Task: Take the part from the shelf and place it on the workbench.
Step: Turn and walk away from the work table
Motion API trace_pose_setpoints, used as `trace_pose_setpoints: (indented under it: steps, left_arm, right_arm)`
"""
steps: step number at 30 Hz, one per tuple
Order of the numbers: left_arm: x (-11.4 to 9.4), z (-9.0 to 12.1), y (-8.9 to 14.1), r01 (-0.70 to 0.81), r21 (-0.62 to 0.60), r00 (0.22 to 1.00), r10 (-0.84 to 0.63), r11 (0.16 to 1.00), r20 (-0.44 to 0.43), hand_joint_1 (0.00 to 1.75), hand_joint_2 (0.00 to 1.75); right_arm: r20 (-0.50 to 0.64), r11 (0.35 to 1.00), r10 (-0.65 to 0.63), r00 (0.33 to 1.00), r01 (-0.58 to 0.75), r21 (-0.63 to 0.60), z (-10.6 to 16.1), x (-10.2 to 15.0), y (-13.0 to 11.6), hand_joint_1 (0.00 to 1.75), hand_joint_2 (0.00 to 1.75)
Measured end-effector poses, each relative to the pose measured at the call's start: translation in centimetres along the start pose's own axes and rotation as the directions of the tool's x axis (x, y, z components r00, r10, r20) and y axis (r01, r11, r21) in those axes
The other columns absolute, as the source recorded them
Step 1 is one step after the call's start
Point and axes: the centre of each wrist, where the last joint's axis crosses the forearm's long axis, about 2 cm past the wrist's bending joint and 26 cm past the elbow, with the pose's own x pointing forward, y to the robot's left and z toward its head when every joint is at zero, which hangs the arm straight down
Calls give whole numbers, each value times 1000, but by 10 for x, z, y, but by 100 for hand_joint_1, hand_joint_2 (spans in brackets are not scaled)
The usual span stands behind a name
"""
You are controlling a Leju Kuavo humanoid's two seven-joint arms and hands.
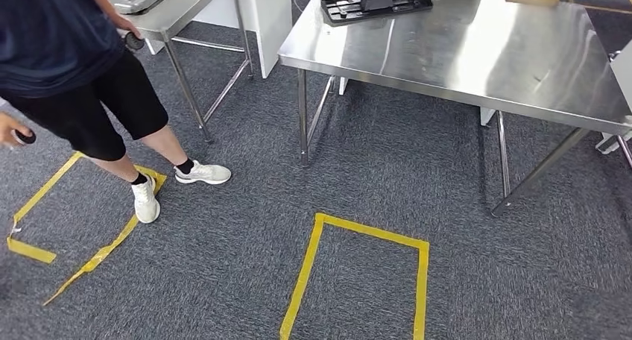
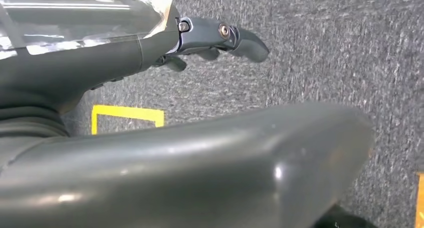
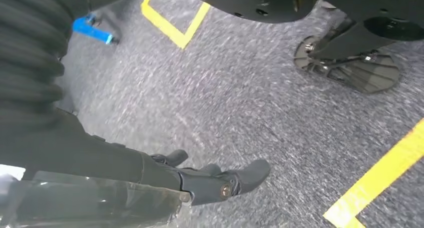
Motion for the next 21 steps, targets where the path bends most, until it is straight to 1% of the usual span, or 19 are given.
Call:
trace_pose_setpoints:
  steps: [4, 10, 21]
  left_arm:
    - [-3, 1, 2, -10, 4, 1000, 10, 1000, -15, 0, 0]
    - [-4, 1, 2, -34, 13, 999, 35, 999, -23, 0, 0]
    - [-7, 2, 2, -44, 19, 999, 45, 999, -30, 0, 0]
  right_arm:
    - [1, 1000, 11, 1000, -11, -1, 0, 1, 1, 0, 175]
    - [12, 999, 36, 999, -36, 2, 0, -2, 2, 0, 175]
    - [24, 998, 57, 998, -57, 6, 0, 0, 4, 0, 175]
